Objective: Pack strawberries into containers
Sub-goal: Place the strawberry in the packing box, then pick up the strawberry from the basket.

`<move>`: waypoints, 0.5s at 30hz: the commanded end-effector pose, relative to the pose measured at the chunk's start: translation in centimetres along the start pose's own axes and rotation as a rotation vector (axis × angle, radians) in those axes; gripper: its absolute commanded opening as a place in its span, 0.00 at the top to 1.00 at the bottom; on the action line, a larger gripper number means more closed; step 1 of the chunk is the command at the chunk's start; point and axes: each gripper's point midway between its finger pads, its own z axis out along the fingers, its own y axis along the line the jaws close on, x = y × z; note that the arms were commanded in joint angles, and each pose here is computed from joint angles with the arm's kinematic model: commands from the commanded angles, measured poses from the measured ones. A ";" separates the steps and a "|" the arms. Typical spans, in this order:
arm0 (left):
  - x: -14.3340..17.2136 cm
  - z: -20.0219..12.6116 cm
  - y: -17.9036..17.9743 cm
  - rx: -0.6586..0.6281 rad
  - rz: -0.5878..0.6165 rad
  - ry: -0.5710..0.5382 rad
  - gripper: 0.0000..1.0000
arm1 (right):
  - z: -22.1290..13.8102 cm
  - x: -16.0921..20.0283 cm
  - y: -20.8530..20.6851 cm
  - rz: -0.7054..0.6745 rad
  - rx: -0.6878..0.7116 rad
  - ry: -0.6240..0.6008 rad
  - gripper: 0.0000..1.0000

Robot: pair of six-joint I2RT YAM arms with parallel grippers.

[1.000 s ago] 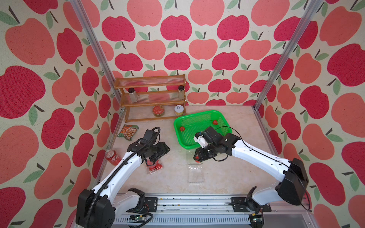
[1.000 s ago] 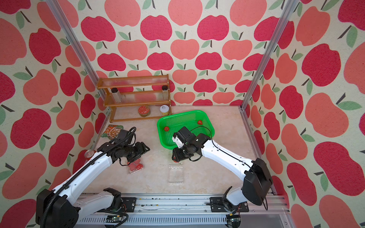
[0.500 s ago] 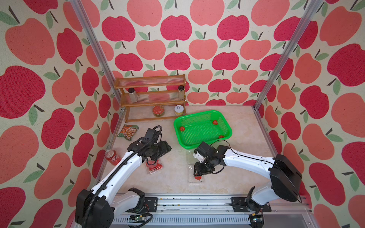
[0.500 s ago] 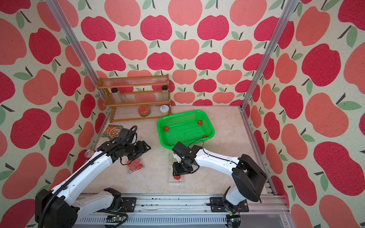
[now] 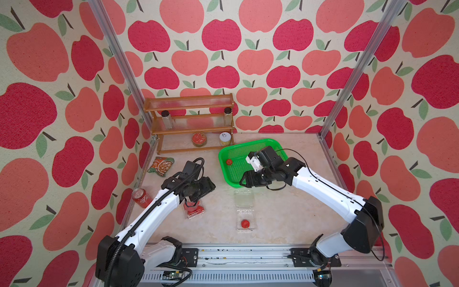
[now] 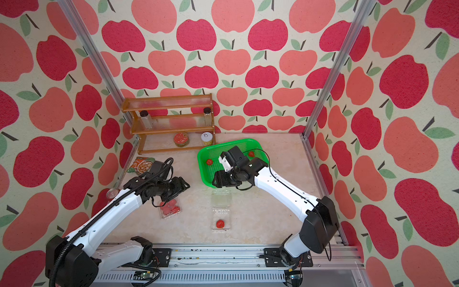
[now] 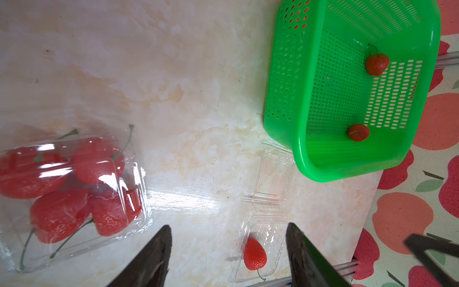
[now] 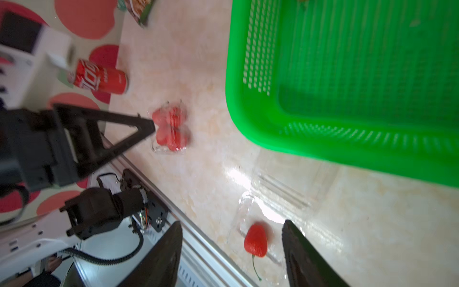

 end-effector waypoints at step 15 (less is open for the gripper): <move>-1.8 0.5 -1.2 0.028 -0.005 0.011 0.29 | 16.8 -13.1 -9.0 0.025 0.074 -0.136 0.32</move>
